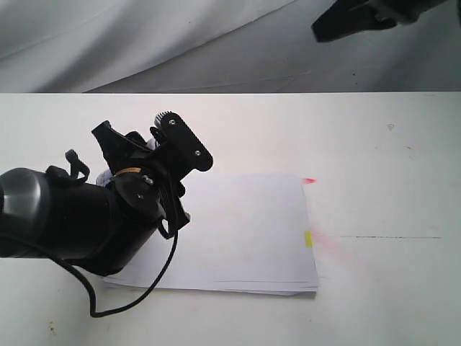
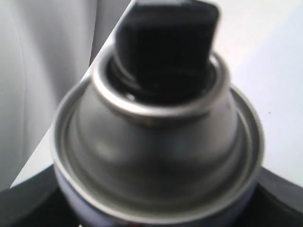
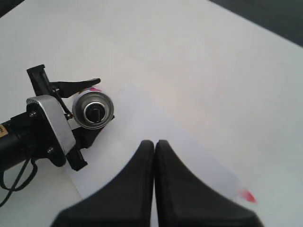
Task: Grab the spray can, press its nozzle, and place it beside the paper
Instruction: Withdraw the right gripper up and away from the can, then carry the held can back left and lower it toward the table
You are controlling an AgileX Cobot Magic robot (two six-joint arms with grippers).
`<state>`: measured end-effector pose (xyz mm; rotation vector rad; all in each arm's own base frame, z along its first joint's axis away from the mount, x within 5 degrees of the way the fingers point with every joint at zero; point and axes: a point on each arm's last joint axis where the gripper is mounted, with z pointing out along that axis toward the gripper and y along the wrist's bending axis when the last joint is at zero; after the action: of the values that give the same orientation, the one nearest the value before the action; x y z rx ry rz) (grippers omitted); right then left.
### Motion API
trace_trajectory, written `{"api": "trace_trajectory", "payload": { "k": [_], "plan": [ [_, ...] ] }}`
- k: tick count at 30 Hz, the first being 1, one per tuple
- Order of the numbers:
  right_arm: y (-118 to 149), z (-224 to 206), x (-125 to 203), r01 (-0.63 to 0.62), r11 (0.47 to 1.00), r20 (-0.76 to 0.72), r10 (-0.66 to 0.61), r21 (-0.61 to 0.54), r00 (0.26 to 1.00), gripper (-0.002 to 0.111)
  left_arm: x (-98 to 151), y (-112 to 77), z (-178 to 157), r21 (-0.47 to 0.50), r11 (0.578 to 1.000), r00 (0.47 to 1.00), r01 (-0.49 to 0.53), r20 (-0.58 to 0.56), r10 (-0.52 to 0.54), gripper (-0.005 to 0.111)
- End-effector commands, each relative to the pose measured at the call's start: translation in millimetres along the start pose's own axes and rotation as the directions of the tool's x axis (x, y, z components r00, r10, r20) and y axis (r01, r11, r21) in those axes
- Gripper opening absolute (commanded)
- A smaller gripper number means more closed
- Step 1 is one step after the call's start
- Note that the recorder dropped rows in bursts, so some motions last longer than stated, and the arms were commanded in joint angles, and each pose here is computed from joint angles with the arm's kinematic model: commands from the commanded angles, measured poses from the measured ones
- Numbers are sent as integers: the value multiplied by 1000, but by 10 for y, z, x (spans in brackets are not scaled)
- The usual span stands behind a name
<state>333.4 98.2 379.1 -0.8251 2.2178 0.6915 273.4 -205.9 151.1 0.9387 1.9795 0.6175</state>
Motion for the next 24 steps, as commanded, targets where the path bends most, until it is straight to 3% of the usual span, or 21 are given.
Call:
{"api": "trace_trajectory", "payload": {
  "k": [1,5,11,17,20,24],
  "plan": [
    [360,-709,-18,41,986,71,-53,159,996,0,-97,103,-67,-40,993,993,109,56,-107,0],
    [636,-1136,68,62,957,91,-91,284,992,0,-192,291,-223,17,958,951,286,116,-286,0],
    [891,-1295,446,63,947,94,-98,316,991,0,-177,763,-408,61,866,857,495,127,-499,0],
    [992,-1234,955,-10,926,192,-68,376,979,0,-74,1227,-521,127,763,749,634,144,-647,0],
    [1020,-1197,1194,-49,910,259,-66,412,964,0,10,1404,-547,148,699,686,700,134,-715,0],
    [1035,-1124,1485,-86,892,316,-66,444,946,0,101,1611,-576,170,647,630,743,148,-763,0]
  ]
}}
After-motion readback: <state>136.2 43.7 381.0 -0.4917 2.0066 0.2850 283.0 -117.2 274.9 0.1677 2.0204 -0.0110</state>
